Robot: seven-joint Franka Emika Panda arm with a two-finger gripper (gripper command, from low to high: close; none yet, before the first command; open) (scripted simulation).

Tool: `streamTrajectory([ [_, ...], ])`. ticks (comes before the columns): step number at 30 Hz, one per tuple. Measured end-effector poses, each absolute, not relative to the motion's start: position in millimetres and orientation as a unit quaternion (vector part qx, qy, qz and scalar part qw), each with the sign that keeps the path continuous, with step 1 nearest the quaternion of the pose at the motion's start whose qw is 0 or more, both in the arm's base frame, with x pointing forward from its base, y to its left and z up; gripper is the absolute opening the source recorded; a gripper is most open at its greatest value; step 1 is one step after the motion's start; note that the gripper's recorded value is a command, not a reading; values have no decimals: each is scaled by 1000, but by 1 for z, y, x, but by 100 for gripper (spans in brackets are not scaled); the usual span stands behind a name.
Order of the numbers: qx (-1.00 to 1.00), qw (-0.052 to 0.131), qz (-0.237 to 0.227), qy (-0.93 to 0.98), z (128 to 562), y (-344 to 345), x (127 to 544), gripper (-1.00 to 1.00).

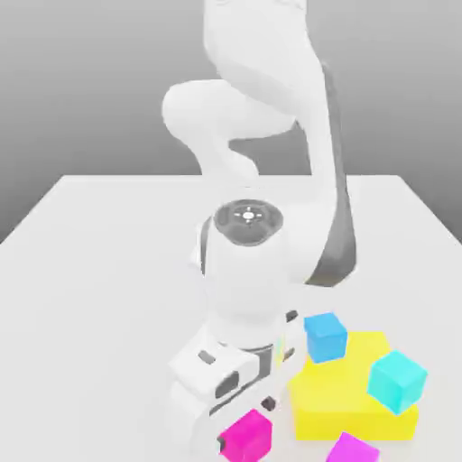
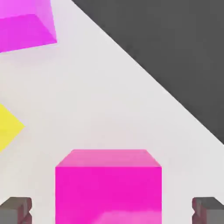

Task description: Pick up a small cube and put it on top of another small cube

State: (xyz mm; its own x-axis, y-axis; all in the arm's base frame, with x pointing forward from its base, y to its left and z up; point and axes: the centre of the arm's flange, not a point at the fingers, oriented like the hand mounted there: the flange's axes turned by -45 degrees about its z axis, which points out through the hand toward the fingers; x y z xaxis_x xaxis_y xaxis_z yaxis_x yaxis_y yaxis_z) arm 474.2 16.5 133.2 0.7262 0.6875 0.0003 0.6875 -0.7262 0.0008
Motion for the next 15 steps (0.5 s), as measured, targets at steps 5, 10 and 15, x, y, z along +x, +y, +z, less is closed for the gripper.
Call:
streamTrajectory([
  [5, 929, 0, -1, 370, 130, 17, 474, -100],
  [10, 929, 0, 0, 371, 179, 17, 475, -100],
  [15, 915, -21, 0, 403, 222, 54, 451, -100],
])
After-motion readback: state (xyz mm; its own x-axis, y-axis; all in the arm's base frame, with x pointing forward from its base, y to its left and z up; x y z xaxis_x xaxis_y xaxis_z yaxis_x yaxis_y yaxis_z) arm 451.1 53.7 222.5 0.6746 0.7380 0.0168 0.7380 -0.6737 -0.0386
